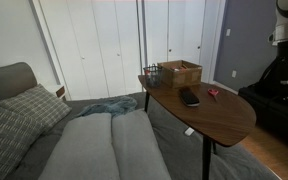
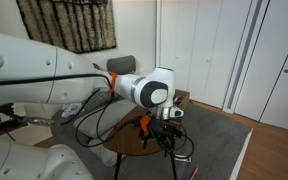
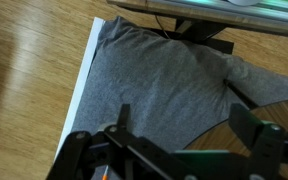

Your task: Put the scissors in the box

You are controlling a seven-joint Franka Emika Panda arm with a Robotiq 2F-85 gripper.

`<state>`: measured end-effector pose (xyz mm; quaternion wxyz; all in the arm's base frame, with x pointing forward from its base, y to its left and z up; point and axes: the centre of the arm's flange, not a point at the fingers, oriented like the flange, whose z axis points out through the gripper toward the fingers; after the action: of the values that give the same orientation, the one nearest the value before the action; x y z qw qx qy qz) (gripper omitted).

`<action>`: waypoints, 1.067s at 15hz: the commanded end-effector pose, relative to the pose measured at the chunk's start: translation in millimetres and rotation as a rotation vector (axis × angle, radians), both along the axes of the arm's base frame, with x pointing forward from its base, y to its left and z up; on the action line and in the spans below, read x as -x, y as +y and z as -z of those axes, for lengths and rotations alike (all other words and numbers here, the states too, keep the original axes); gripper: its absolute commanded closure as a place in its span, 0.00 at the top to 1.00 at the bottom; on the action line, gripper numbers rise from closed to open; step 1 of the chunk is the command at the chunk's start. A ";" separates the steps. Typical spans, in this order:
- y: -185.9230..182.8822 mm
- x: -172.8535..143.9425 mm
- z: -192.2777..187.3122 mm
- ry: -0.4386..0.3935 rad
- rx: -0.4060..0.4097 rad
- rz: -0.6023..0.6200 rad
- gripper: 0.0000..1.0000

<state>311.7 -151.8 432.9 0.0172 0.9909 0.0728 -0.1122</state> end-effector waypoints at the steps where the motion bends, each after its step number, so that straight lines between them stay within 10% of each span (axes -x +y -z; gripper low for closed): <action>1: 0.0 0.0 0.0 0.000 0.000 0.000 1.00; 11: -1.5 -1.0 2.1 0.003 0.006 0.035 1.00; 16: 17.6 -22.9 -8.2 -0.221 -0.065 0.184 1.00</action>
<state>323.6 -149.1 436.2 0.0080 0.9981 0.0233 -0.0560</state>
